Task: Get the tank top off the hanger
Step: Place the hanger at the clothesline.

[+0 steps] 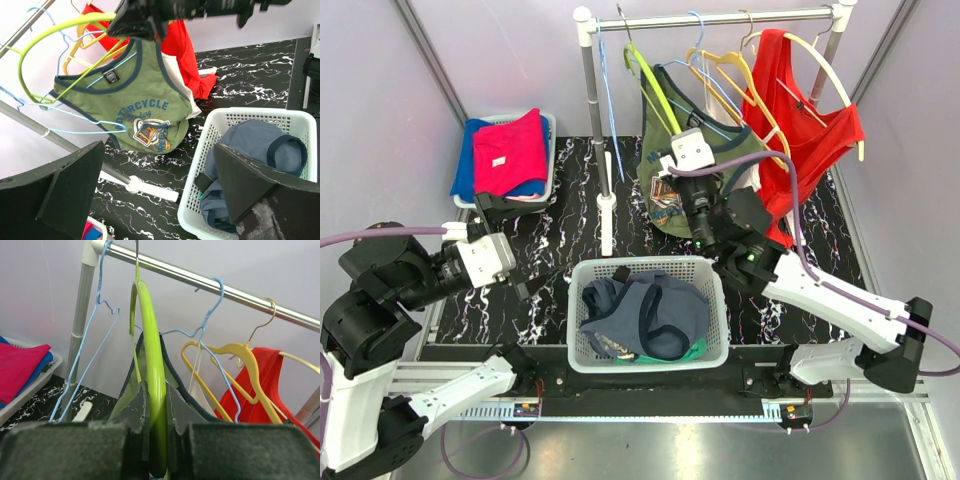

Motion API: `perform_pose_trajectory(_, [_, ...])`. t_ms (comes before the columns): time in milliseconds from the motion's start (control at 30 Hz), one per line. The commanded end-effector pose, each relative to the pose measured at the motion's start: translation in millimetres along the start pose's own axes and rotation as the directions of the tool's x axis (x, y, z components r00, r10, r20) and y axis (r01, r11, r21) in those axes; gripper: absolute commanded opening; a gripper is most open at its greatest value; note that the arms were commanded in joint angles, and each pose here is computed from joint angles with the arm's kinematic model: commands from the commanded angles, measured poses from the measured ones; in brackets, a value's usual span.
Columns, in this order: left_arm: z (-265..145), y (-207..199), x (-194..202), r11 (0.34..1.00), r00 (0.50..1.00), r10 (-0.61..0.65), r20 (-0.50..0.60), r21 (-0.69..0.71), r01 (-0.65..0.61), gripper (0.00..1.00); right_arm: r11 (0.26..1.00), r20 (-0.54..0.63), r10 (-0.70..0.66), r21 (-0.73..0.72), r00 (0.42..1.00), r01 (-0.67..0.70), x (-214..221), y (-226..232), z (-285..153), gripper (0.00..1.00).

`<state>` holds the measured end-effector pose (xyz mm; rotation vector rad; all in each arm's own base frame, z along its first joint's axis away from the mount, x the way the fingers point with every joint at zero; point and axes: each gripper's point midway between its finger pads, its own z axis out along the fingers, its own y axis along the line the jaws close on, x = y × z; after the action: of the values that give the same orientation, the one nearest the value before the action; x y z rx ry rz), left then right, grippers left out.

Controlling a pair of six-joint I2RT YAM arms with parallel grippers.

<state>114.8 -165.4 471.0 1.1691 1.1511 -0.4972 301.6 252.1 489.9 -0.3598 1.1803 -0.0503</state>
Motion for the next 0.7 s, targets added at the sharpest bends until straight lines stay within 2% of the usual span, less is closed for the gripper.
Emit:
perform_pose_trajectory(0, [0.0,-0.2,-12.6,1.000,0.999,-0.001,0.054,0.006,0.000,0.99,0.982,0.068,0.151,0.100,0.986,-0.158,-22.0,-12.8,9.6,0.00])
perform_pose_trajectory(133, [0.7,-1.7,-12.4,1.000,0.998,-0.008,0.056,0.014,0.007,0.99,0.978,0.051,0.169,0.113,0.984,-0.174,-12.9,-4.2,16.4,0.00])
perform_pose_trajectory(433, [1.2,-3.3,-8.6,1.000,0.999,-0.008,0.053,0.017,0.007,0.99,0.937,0.042,0.344,0.040,0.938,-0.346,-17.9,6.8,13.6,0.00])
perform_pose_trajectory(667, [-1.0,-4.0,-8.5,1.000,0.998,-0.010,0.057,0.012,0.009,0.99,0.927,0.016,0.371,0.061,0.929,-0.371,-18.6,2.7,13.5,0.00])
